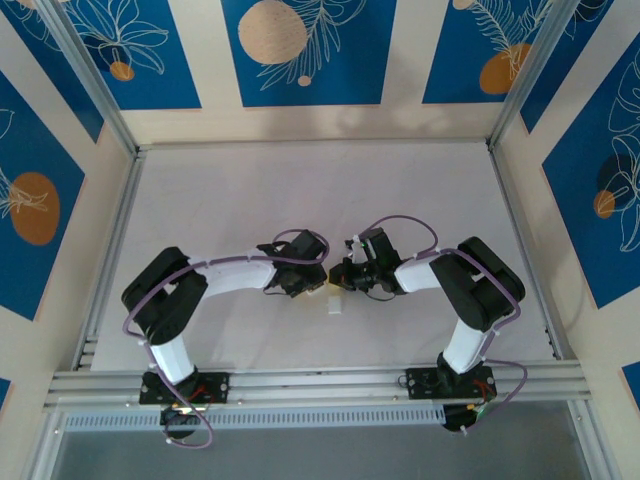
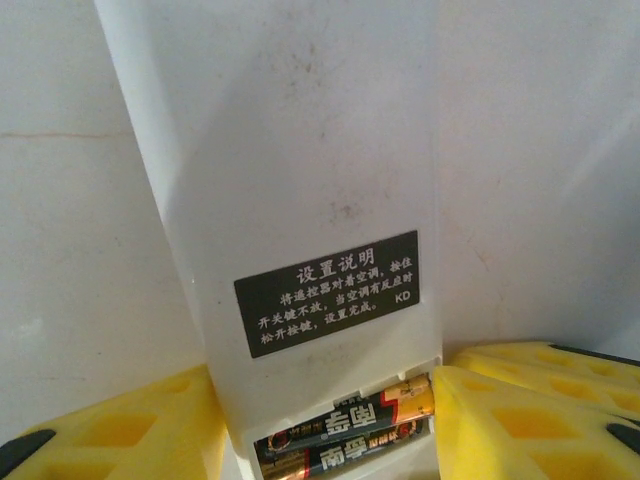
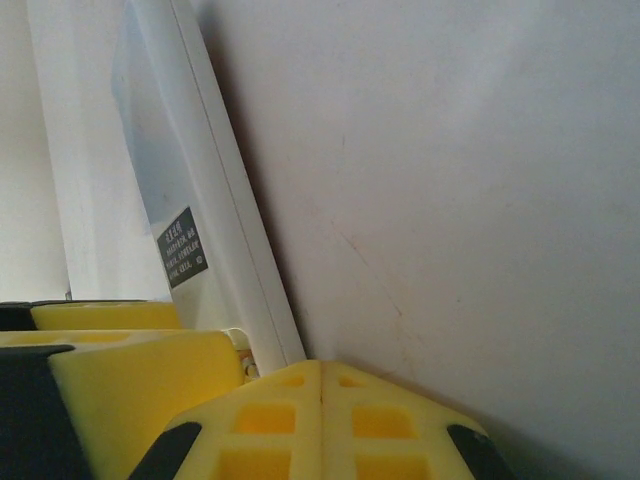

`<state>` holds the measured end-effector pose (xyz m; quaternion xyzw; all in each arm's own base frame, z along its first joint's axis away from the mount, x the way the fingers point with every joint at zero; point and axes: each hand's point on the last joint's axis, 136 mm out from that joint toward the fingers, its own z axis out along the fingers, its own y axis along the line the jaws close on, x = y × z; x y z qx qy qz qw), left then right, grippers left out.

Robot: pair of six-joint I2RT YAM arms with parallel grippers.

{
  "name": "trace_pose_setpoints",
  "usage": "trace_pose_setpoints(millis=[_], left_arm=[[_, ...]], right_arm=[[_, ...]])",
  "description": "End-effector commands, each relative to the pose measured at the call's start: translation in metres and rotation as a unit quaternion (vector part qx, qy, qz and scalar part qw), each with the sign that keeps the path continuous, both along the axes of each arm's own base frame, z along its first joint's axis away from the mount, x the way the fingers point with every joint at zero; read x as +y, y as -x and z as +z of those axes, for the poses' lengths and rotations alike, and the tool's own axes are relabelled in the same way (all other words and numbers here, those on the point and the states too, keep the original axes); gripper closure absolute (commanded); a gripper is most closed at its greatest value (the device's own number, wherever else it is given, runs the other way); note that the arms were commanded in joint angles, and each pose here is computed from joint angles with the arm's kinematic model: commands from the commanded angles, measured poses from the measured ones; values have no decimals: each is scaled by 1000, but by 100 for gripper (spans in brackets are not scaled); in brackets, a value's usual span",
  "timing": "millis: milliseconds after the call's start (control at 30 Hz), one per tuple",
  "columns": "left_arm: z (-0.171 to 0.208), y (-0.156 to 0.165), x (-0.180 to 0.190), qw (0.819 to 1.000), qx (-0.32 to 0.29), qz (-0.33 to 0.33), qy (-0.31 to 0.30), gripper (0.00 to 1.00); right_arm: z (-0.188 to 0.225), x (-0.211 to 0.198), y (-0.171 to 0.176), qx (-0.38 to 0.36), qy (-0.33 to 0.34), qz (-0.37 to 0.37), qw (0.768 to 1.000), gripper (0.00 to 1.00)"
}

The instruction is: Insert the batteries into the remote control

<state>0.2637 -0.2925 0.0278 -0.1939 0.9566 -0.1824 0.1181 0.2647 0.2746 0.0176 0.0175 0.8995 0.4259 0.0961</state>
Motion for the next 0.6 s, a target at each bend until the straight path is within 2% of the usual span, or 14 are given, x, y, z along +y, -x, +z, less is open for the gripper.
trace_pose_setpoints(millis=[0,233,400,567], left_arm=[[-16,6,9,999,32,8,-23,47],[-25,11,11,998,54,1,-40,43],[-18,9,10,998,48,-2,-37,42],[-6,5,7,999,33,-5,-28,36]], right_arm=[[-19,-4,15,31,17,6,999,100],[-17,-4,14,29,16,5,999,100],[-17,-5,13,30,17,4,999,100],[-13,-8,11,27,16,-1,999,100]])
